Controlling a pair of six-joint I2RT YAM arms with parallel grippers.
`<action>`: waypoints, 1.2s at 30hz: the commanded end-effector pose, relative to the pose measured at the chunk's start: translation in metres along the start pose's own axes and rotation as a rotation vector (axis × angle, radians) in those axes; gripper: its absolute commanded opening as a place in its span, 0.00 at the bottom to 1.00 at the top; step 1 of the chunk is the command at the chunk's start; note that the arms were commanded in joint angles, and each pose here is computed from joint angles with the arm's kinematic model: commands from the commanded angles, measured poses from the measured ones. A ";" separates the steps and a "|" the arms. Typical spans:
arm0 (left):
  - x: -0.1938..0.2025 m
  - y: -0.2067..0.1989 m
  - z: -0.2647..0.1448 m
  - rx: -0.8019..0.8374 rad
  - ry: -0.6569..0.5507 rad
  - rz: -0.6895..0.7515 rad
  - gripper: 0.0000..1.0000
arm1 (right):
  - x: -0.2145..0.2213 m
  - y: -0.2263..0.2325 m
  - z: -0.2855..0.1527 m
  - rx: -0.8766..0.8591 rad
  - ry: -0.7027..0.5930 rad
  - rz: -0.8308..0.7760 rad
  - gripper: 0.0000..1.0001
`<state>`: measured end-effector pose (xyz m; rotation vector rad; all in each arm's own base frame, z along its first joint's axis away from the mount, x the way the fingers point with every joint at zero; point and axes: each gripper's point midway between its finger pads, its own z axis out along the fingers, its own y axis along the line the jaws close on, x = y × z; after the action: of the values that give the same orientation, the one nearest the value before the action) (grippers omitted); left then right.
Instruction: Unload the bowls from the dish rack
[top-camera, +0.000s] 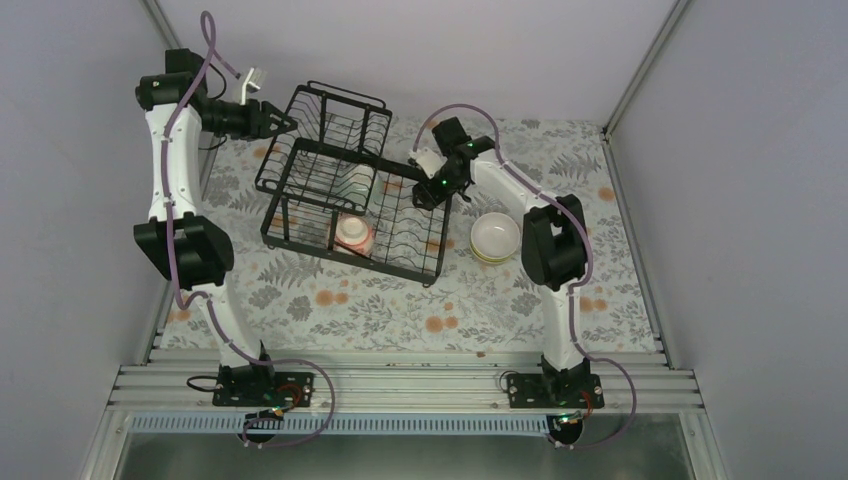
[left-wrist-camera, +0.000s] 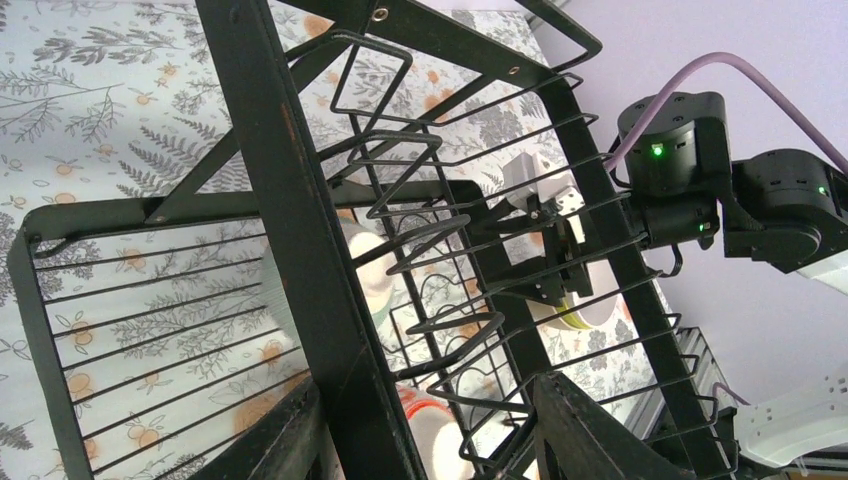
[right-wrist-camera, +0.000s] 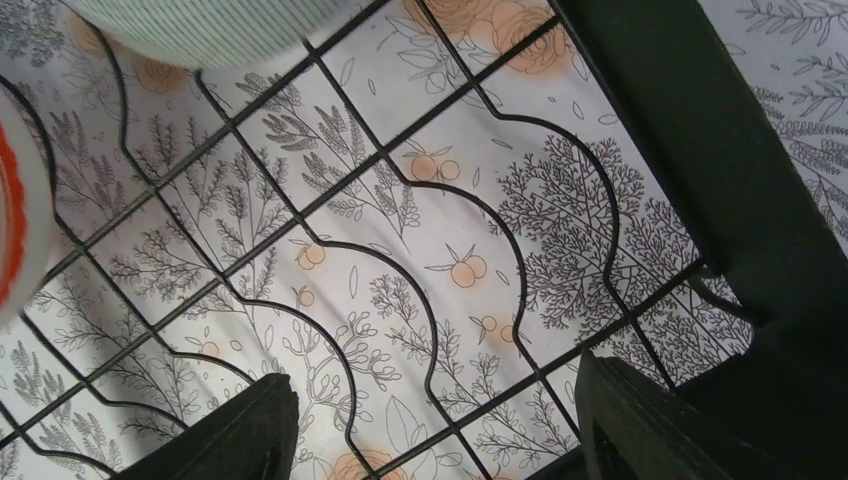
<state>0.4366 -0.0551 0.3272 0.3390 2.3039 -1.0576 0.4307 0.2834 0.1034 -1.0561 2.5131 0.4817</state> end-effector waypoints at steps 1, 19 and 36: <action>-0.037 -0.075 -0.041 0.147 -0.196 0.304 0.20 | 0.008 -0.007 -0.004 0.034 0.018 0.031 0.68; -0.015 0.000 -0.007 0.173 -0.115 0.155 0.24 | 0.025 -0.005 0.007 0.022 0.048 0.026 0.69; 0.018 0.041 0.014 0.073 -0.010 0.158 0.28 | -0.003 -0.017 -0.033 0.170 -0.032 -0.016 0.72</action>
<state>0.4427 -0.0343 0.2635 0.3046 2.3465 -1.1872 0.4243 0.2619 0.0786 -1.0339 2.5851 0.3711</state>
